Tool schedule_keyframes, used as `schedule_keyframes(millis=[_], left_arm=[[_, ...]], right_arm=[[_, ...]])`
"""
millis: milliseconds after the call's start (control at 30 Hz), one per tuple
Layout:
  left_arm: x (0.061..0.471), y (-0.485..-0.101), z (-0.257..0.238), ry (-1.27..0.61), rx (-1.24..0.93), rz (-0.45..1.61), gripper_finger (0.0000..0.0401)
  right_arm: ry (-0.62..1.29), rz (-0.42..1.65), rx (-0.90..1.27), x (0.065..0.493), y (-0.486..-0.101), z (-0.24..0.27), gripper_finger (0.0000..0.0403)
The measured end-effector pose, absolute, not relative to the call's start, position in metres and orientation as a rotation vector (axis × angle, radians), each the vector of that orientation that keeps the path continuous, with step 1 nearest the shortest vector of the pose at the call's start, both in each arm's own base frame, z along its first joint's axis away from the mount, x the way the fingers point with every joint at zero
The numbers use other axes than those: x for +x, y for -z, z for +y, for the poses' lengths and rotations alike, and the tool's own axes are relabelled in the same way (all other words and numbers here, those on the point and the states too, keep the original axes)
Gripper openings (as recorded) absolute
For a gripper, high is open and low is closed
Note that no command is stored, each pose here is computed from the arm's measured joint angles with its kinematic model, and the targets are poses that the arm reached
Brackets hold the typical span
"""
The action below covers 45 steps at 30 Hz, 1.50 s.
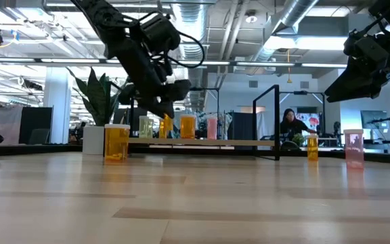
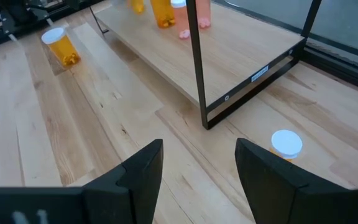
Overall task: Pick and place medicine bottles onto shelf by color
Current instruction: Put the bottom small orange pill bottle on the shelf aligned with the small orange pill bottle
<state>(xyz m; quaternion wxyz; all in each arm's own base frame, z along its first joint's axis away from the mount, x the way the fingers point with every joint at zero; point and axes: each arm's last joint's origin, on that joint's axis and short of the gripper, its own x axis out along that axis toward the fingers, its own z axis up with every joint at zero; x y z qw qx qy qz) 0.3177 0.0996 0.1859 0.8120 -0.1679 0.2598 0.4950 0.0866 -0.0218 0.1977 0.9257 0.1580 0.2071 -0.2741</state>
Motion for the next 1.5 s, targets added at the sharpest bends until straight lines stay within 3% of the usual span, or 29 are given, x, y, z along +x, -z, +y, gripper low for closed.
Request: schedule_keyframes(millis=[1500], left_arm=[[0.307,-0.172,0.133,-1.150,-0.431,0.594,0.0101]], right_arm=[[0.562,0.425,0.324,0.087,-0.198,-0.022,0.0225]])
